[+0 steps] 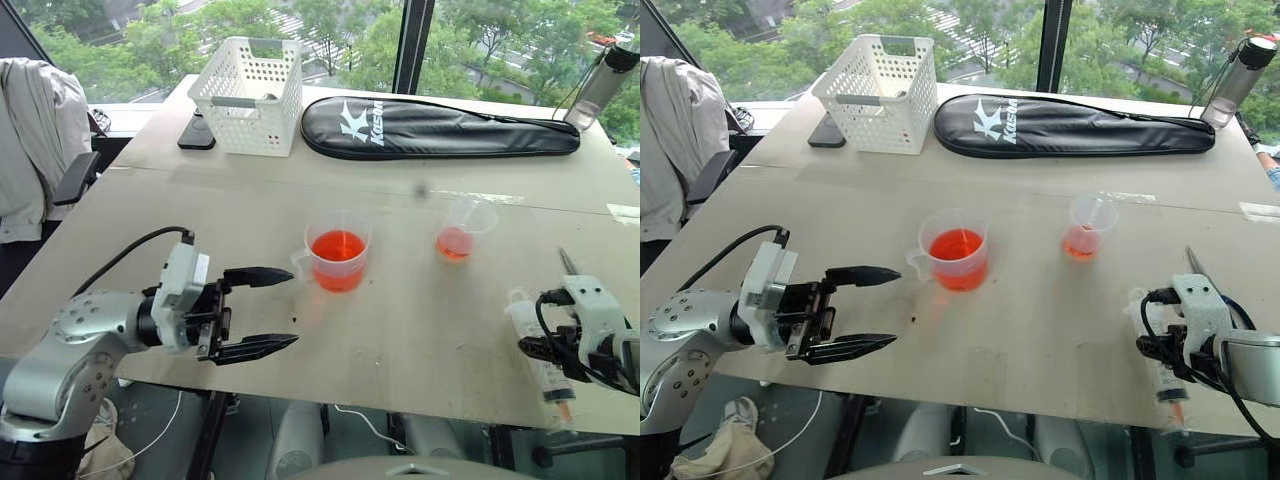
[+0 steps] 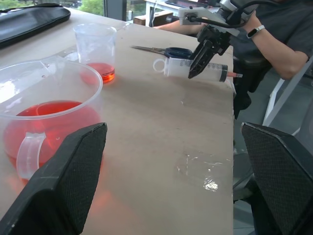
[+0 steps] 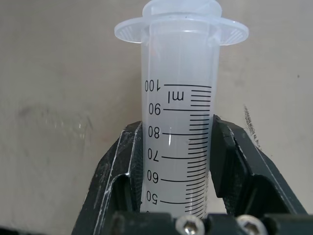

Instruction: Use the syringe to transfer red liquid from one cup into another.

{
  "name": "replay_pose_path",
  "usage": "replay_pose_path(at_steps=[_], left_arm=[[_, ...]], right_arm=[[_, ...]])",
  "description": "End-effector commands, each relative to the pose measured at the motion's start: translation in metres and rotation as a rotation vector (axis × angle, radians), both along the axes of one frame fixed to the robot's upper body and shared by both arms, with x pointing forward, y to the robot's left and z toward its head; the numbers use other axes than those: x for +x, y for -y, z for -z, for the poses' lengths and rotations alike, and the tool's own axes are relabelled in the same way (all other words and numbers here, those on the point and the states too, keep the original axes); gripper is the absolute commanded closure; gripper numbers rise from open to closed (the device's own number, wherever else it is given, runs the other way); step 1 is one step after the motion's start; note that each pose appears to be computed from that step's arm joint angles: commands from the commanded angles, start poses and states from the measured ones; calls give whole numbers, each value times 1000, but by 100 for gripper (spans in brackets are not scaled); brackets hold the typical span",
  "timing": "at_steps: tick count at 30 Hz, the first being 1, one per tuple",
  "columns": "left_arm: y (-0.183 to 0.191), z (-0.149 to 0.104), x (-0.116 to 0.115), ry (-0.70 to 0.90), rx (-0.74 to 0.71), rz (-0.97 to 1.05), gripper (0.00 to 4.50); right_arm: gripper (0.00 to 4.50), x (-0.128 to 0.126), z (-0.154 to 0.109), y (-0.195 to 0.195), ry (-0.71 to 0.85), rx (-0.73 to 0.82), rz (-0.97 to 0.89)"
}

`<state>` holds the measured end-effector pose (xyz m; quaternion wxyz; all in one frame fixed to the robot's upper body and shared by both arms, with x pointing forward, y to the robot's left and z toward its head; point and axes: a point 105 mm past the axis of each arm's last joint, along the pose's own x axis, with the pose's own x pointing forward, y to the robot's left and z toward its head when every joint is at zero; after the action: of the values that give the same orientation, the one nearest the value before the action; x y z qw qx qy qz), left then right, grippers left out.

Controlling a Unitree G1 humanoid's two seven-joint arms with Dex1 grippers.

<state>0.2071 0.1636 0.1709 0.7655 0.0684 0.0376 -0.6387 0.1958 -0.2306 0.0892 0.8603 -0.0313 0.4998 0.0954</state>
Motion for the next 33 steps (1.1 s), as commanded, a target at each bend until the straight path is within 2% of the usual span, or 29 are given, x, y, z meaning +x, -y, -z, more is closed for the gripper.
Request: replay_pose_path(at_steps=[1,4,7,8,9,11,12,18,19,21,23,24,25,29,31,33], left_arm=[[1,-4,0,33,7,27,0],[2,-4,2,40,16,36,0],[2,-4,1,38,17,38,0],[2,-3,0,35,17,40,0],[2,-3,-1,34,18,40,0],[3,-2,-2,31,16,37,0],[3,-2,-3,30,15,34,0],[6,0,-5,30,6,22,0],[7,0,-5,32,3,19,0],[8,-1,-4,36,-1,14,0],[8,-3,-1,45,-8,0,0],[7,-4,1,49,-16,-14,0],[6,-5,3,49,-25,-29,0],[4,-9,7,40,-55,-76,0],[0,-14,12,16,-104,-136,0],[-6,-19,17,-17,-145,-190,0]], right_arm=[[305,-1,8,3,-22,-38,-101],[305,2,10,5,-23,-77,-205],[305,1,11,2,-41,-40,-249],[201,2,11,4,-43,-32,-244],[166,3,12,6,-44,-28,-237],[59,7,13,9,-41,-13,-194],[20,10,13,13,-35,-13,-155],[20,16,14,25,-25,-36,-56],[76,18,13,26,-11,-43,-52],[156,21,8,25,19,-68,-82],[260,26,-6,13,116,-99,-192],[298,28,-15,3,167,-62,-248],[313,27,-26,-8,210,-12,-306],[314,17,-70,-50,367,205,-534],[314,7,-106,-85,514,384,-700],[314,7,-137,-107,637,526,-774]])
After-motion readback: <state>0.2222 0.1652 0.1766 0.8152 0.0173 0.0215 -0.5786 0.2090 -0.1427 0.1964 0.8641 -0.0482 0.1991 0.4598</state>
